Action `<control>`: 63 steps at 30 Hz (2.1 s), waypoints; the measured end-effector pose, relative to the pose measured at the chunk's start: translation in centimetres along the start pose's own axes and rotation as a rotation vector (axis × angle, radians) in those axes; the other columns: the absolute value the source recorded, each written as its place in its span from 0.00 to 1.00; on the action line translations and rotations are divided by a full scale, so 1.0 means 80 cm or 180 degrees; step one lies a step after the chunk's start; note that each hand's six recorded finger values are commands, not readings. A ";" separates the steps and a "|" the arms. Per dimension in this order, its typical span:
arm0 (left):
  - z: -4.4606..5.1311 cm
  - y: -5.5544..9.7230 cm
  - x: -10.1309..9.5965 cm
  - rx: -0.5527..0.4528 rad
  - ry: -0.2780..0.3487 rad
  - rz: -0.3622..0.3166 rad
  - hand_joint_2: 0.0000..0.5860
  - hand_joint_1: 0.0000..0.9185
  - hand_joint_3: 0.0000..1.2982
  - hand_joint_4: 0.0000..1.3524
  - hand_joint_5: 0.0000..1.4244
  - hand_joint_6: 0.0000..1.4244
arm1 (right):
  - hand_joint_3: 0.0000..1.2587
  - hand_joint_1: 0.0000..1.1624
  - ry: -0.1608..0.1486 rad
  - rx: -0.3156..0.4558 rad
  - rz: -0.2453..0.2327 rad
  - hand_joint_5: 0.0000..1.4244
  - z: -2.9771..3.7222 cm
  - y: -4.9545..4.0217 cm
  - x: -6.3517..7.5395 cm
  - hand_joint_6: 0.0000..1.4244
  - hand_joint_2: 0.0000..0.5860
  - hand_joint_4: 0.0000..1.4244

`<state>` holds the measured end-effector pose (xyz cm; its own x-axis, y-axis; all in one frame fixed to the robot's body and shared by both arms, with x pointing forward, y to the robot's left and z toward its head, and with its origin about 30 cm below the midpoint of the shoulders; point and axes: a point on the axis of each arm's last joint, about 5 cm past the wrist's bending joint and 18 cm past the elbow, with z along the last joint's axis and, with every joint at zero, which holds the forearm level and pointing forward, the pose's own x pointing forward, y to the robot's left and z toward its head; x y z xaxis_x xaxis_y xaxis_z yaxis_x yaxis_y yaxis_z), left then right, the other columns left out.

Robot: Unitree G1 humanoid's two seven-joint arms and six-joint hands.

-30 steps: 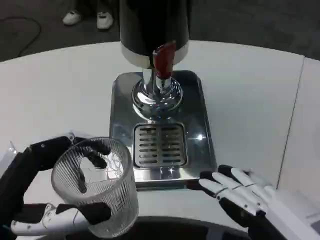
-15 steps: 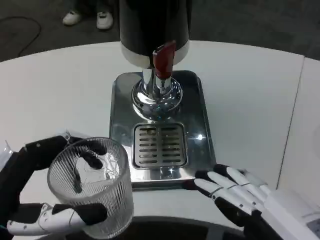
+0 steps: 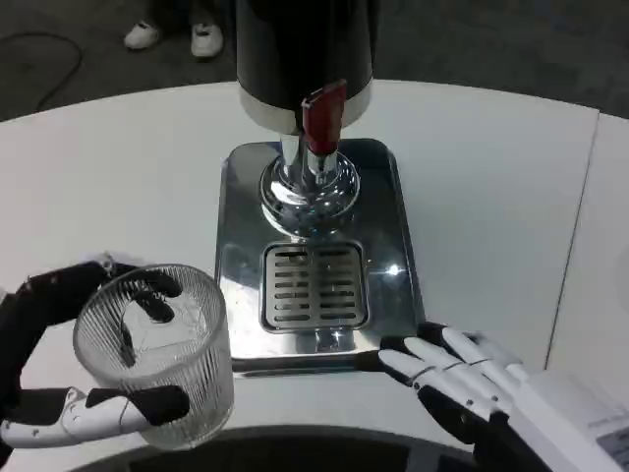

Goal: Grasp the cup under the faucet to collect the drink, then remove the cup.

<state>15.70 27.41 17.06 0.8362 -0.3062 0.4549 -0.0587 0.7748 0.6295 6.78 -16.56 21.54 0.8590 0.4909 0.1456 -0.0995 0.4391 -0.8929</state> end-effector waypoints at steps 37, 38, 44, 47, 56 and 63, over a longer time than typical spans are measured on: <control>-0.067 -0.058 0.123 0.0611 0.0084 0.0184 0.01 0.67 0.53 0.61 0.67 0.65 | 0.14 0.45 0.0075 0.0001 -0.0062 0.03 -0.0022 -0.002 -0.012 0.01 0.77 0.07; -0.069 -0.062 0.125 0.0626 0.0098 0.0188 0.01 0.67 0.53 0.61 0.67 0.65 | 0.14 0.45 0.0071 0.0018 -0.0073 0.03 -0.0022 -0.002 -0.013 0.01 0.77 0.07; -0.075 -0.075 0.128 0.0696 0.0152 0.0179 0.02 0.66 0.53 0.61 0.67 0.65 | 0.14 0.45 0.0105 0.0000 -0.0082 0.03 -0.0028 -0.003 -0.016 0.01 0.77 0.07; -0.077 -0.080 0.132 0.0717 0.0166 0.0129 0.02 0.66 0.53 0.62 0.67 0.65 | 0.14 0.45 0.0106 0.0002 -0.0091 0.03 -0.0029 -0.003 -0.018 0.01 0.77 0.07; -0.077 -0.093 0.149 0.0736 0.0194 0.0175 0.02 0.64 0.53 0.62 0.67 0.63 | 0.14 0.45 0.0134 0.0019 -0.0089 0.03 -0.0033 -0.003 -0.022 0.01 0.77 0.07; -0.073 -0.096 0.162 0.0766 0.0126 0.0178 0.04 0.62 0.53 0.62 0.68 0.62 | 0.14 0.45 0.0102 0.0057 -0.0096 0.04 -0.0020 -0.002 -0.021 0.01 0.77 0.07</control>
<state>30.18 20.71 14.43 0.8484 -0.2410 0.4713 -0.2298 0.6344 0.7381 5.44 -17.59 21.38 0.8773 0.4530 0.1586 -0.0820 0.4670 -0.8805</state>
